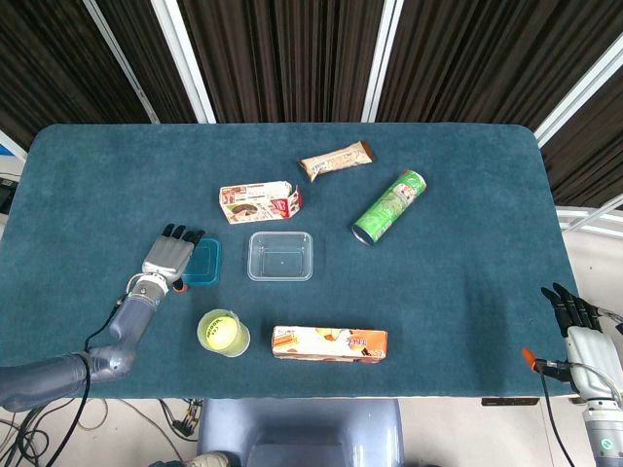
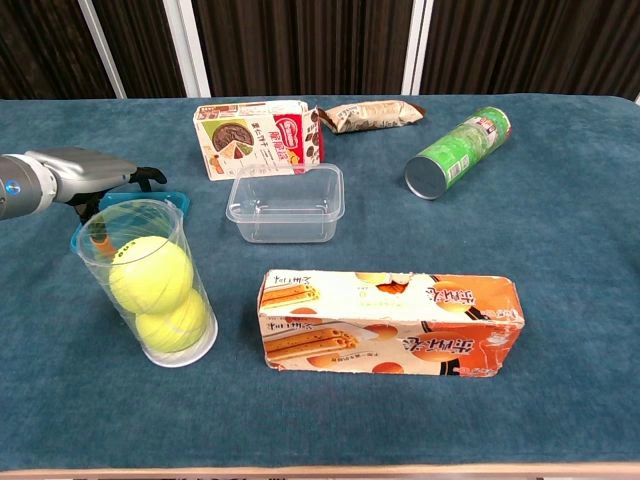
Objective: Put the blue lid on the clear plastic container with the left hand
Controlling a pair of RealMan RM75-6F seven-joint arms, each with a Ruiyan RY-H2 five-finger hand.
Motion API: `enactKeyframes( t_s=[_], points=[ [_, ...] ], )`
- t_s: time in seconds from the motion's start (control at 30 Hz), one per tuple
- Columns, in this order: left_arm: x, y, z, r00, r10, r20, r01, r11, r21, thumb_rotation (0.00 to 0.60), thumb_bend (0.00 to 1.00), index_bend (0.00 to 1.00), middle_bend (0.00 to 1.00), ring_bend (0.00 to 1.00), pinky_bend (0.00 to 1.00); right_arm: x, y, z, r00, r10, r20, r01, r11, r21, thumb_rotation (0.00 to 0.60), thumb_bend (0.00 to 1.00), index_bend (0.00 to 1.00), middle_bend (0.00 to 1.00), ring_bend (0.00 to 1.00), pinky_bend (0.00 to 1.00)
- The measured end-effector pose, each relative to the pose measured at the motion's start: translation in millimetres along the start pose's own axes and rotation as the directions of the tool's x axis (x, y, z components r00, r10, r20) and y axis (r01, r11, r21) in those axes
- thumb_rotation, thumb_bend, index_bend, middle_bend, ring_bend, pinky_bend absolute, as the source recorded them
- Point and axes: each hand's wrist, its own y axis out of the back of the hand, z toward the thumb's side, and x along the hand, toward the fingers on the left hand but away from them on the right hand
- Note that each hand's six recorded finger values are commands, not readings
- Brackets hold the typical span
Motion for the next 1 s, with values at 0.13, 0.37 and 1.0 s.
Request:
enactKeyframes(
  t_s=[0.13, 0.37, 1.0],
  points=[
    [0.0, 0.1, 0.0, 1.0, 0.0, -0.001, 0.0, 1.0, 0.011, 0.6, 0.06, 0.0, 0.13, 0.0, 0.0, 0.0, -0.2, 0.1, 1.0, 0.001, -0.001, -0.001, 1.0, 0.0, 0.6, 0.29, 0.1, 0.0, 0.0, 0.0],
    [1.9, 0.4, 0.9, 1.0, -0.001, -0.001, 0.001, 1.0, 0.02, 0.6, 0.06, 0.0, 0.16, 0.0, 0.0, -0.1, -0.3, -0.2, 1.0, 0.001, 0.002, -0.001, 1.0, -0.001, 0.6, 0.29, 0.1, 0.0, 0.0, 0.0],
    [2.9, 4.1, -6.6, 1.0, 0.023, -0.019, -0.023, 0.999, 0.028, 0.6, 0.31, 0.07, 0.33, 0.0, 0.0, -0.1, 0.1, -0.2, 1.0, 0.002, 0.005, -0.002, 1.0, -0.014, 0.6, 0.29, 0.1, 0.0, 0.0, 0.0]
  ],
)
